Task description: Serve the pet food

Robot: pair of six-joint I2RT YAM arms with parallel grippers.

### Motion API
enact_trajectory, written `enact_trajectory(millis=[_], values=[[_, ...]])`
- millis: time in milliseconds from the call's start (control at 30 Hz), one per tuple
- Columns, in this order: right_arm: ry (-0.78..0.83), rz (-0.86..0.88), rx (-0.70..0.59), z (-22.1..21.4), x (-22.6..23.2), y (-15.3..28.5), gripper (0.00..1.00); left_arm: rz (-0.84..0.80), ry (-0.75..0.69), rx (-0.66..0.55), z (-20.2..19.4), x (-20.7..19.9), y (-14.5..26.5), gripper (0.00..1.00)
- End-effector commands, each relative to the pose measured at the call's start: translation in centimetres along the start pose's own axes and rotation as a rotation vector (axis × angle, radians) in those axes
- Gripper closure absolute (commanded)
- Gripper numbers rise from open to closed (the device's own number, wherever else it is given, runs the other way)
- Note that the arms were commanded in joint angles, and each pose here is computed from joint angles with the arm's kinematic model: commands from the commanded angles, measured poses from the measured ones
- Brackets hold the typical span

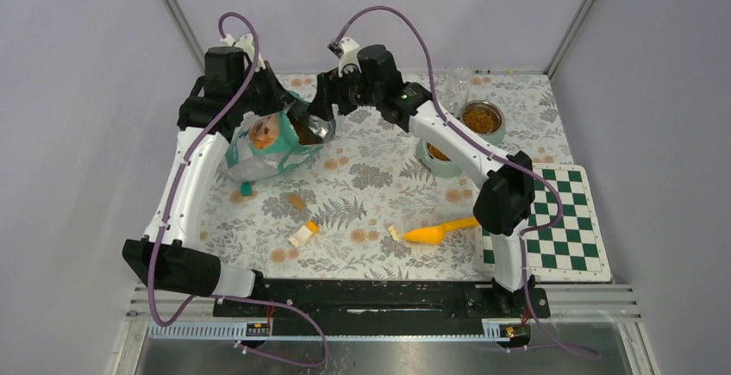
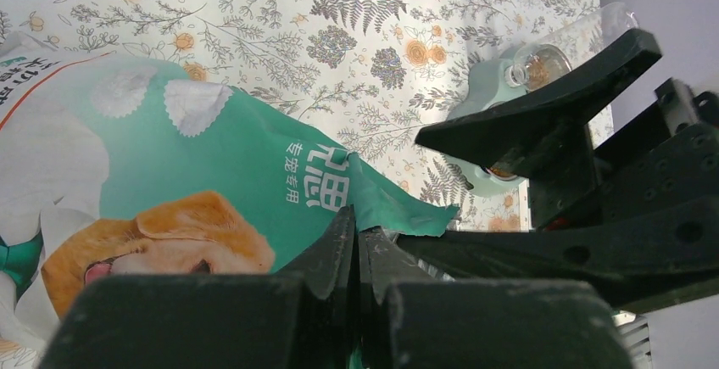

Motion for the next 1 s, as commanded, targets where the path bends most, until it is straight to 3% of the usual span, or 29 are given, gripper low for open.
enact_trajectory(millis=[0, 100, 167, 333, 700, 967], values=[[0.067, 0.045, -0.001, 0.6, 1.8, -0.2, 0.24, -0.072, -0.042, -0.132, 2.3, -1.5, 1.9, 1.0], [0.058, 0.037, 0.006, 0.6, 1.7, -0.5, 0.32, -0.074, -0.044, -0.133, 2.4, -1.6, 1.9, 1.0], [0.055, 0.031, 0.023, 0.6, 1.6, -0.6, 0.43, -0.079, -0.045, -0.13, 2.4, -1.6, 1.9, 1.0], [0.052, -0.031, 0.027, 1.9, 1.6, 0.3, 0.98, -0.092, -0.049, -0.117, 2.2, -1.7, 1.9, 1.0], [0.119, -0.35, -0.254, 12.4, 4.4, 12.7, 1.0, -0.234, -0.079, -0.105, 2.4, -3.7, 4.3, 1.0], [0.164, -0.348, -0.281, 13.2, 4.8, 13.9, 1.0, -0.301, -0.078, -0.084, 2.3, -4.4, 4.5, 1.0]])
Point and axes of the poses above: each gripper's point midway between its finger pads, its own y axis back along the fingers, its own x axis along the line the jaws close on, z = x × y, the point moved 9 cm from there along y, back along the fingers, and after that the axes turned 7 degrees about y, right-handed, at the moved point
